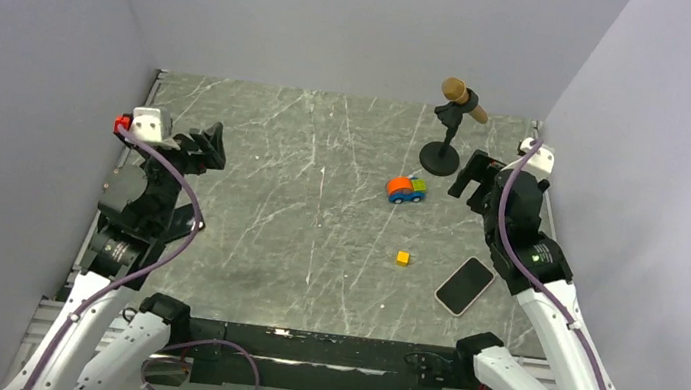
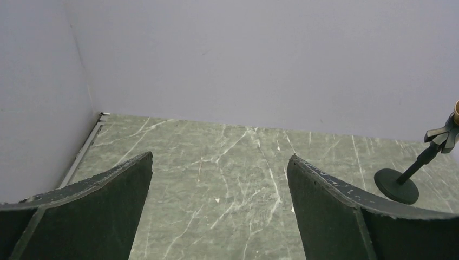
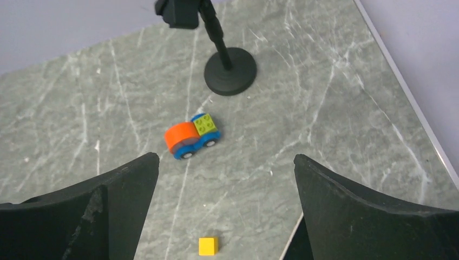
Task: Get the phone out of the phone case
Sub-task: Pick up the phone at the center of the board.
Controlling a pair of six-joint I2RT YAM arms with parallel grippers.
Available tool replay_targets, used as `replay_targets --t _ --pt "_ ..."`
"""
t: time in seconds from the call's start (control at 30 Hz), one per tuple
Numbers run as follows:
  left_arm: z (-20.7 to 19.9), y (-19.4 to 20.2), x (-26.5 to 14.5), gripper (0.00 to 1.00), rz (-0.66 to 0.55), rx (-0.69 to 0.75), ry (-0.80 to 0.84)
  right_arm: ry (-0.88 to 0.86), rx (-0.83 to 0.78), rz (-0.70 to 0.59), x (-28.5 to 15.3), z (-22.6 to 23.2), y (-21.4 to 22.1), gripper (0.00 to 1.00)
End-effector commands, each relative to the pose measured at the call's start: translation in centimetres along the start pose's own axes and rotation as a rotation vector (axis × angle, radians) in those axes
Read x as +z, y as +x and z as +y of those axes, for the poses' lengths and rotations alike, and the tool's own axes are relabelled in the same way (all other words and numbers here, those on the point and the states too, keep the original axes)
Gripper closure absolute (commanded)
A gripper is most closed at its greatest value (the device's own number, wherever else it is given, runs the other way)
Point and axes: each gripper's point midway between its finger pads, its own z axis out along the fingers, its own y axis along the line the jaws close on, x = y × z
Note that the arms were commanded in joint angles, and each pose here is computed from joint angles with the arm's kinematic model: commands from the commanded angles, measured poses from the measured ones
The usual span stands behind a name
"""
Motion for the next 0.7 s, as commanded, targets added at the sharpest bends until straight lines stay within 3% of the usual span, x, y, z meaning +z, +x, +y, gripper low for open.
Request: replay_targets --t 0.0,0.4,0.67 --pt "-0.6 -1.8 0.0 0.02 -0.030 -0.005 0.021 0.111 0.015 0.016 -0.3 -1.6 -0.5 0.00" --pt "-3.0 1.0 1.7 0.02 0.132 0.009 0.113 0.287 0.017 0.236 1.0 -4.1 6.5 0.00" --pt "-5.1 3.3 2.4 0.02 0.223 -0.004 0.206 0.340 0.172 0.470 2.3 -6.5 12.5 0.00"
